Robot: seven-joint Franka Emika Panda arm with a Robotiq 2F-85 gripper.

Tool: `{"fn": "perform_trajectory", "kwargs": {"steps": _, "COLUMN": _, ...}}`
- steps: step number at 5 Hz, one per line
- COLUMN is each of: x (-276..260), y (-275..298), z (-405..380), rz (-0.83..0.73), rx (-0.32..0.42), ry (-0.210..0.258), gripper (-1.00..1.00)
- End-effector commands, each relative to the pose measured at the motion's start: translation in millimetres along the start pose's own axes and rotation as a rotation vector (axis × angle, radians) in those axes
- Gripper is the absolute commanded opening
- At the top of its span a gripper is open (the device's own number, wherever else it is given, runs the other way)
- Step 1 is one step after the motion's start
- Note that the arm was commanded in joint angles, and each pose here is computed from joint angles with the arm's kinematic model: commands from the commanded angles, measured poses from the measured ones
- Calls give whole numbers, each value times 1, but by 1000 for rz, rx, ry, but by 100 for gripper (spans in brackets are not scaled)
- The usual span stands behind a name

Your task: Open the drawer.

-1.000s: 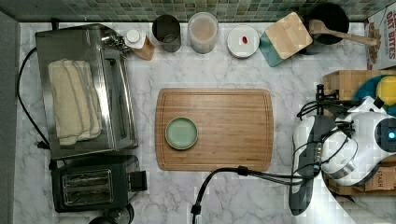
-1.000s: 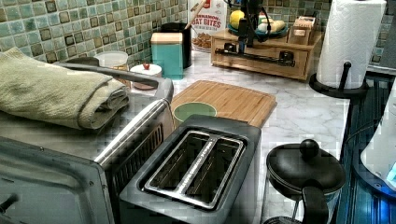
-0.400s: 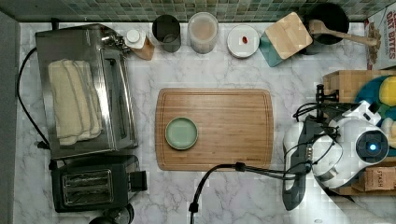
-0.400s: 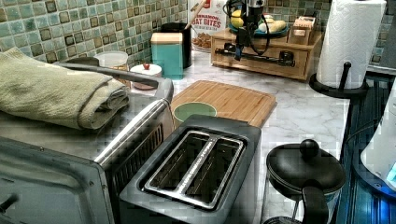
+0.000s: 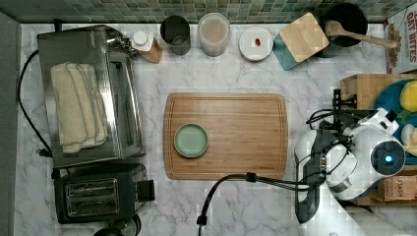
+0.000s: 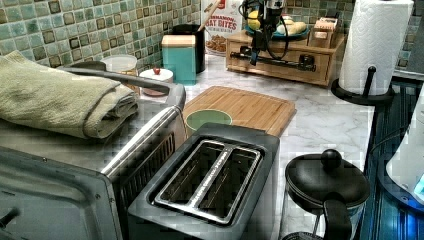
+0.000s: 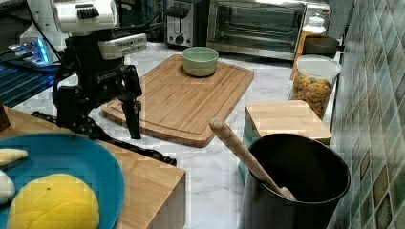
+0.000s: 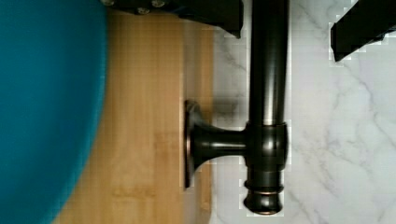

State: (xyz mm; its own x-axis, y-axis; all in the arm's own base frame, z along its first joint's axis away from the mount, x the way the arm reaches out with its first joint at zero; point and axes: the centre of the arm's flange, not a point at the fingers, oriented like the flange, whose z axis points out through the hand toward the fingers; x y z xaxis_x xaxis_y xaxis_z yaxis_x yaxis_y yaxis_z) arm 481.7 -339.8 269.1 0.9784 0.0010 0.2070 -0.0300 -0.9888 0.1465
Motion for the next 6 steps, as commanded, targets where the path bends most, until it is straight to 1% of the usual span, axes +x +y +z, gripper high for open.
{"fn": "perform_trajectory", "kwargs": {"steps": 1, "x": -27, "y": -100, "z": 18, "rz": 25, "rx": 110, "ry": -77, "gripper": 100}}
{"fn": "perform_trajectory", "kwargs": {"steps": 2, "x": -31, "y": -89, "z": 27, "rz": -33, "rx": 79, "ry": -59, "gripper": 100}}
{"fn": "perform_trajectory", "kwargs": {"steps": 3, "x": -29, "y": -84, "z": 36, "rz": -56, "rx": 98, "ry": -53, "gripper": 100}}
{"fn": "perform_trajectory", "kwargs": {"steps": 4, "x": -21, "y": -90, "z": 45, "rz": -82, "rx": 126, "ry": -86, "gripper": 100}}
{"fn": "perform_trajectory", "kwargs": {"steps": 5, "x": -17, "y": -109, "z": 40, "rz": -59, "rx": 129, "ry": -96, "gripper": 100}}
{"fn": "perform_trajectory", "kwargs": {"steps": 6, "x": -14, "y": -146, "z": 33, "rz": -41, "rx": 170, "ry": -109, "gripper": 100}}
